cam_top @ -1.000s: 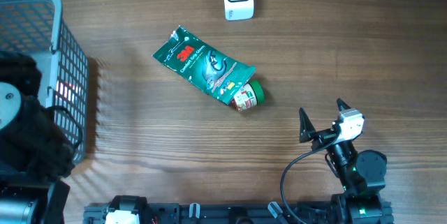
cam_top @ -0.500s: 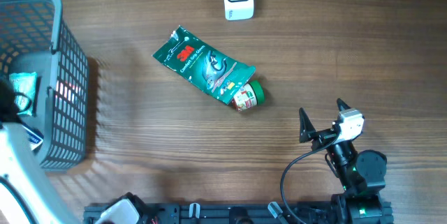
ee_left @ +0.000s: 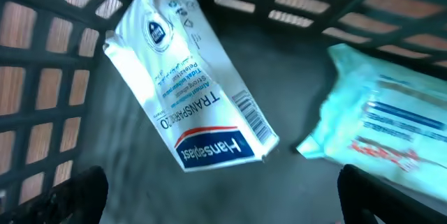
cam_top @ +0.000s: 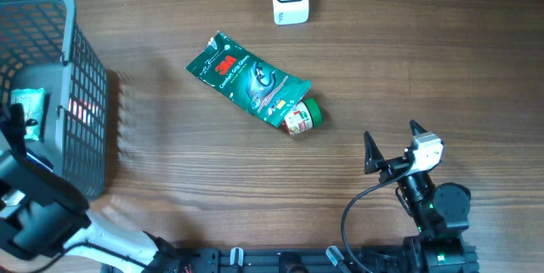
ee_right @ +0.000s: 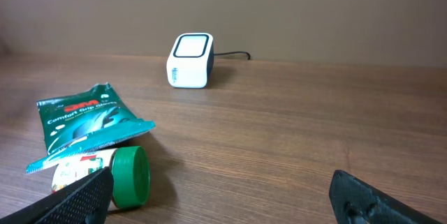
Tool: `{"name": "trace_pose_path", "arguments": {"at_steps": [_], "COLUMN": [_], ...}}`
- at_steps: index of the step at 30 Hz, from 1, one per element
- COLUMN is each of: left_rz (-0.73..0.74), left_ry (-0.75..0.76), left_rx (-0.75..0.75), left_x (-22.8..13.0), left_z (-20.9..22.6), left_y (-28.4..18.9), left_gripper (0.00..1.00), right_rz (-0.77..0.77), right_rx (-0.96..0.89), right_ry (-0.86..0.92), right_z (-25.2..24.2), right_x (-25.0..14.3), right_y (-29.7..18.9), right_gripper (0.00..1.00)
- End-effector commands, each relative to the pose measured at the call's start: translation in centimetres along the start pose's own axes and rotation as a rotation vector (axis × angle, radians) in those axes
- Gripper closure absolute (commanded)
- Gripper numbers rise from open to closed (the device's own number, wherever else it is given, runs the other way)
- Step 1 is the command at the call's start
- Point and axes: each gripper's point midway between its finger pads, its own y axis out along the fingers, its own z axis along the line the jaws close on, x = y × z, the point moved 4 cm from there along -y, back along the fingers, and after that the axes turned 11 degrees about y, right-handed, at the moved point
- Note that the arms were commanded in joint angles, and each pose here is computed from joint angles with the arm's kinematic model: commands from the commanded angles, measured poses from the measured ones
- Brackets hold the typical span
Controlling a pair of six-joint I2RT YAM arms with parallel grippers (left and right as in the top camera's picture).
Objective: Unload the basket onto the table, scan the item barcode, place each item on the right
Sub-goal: 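Reach the left gripper into the basket toward the white Hansaplast box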
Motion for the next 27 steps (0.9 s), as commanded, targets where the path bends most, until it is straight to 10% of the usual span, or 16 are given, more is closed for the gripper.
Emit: {"name": "trace_pose_path", "arguments": {"at_steps": [1,20,27], "left_rz": [-0.009,0.007,0.044], "left_ry": [-0.059,-0.070,-0.050], "left_rx": [0.047,0.156,0.208], "left_x": [0.3,-0.1,-1.3], "left_z": [-0.1,0.2,1.3], "left_y": [1.7,6.4,7.5], "left_gripper": [0.00,0.01,0.45], "right_rz": [-0.007,-0.007,-0.008], "right_rx": [-0.006,-0.006,-0.006], "right_ry": [-0.007,-0.007,-0.007], "right_z": [-0.1,-0.1,-0.1], "right_x": [0.1,0.1,0.1], "right_y": [0.0,0.0,0.0], "right_gripper": [0.00,0.00,0.00]}}
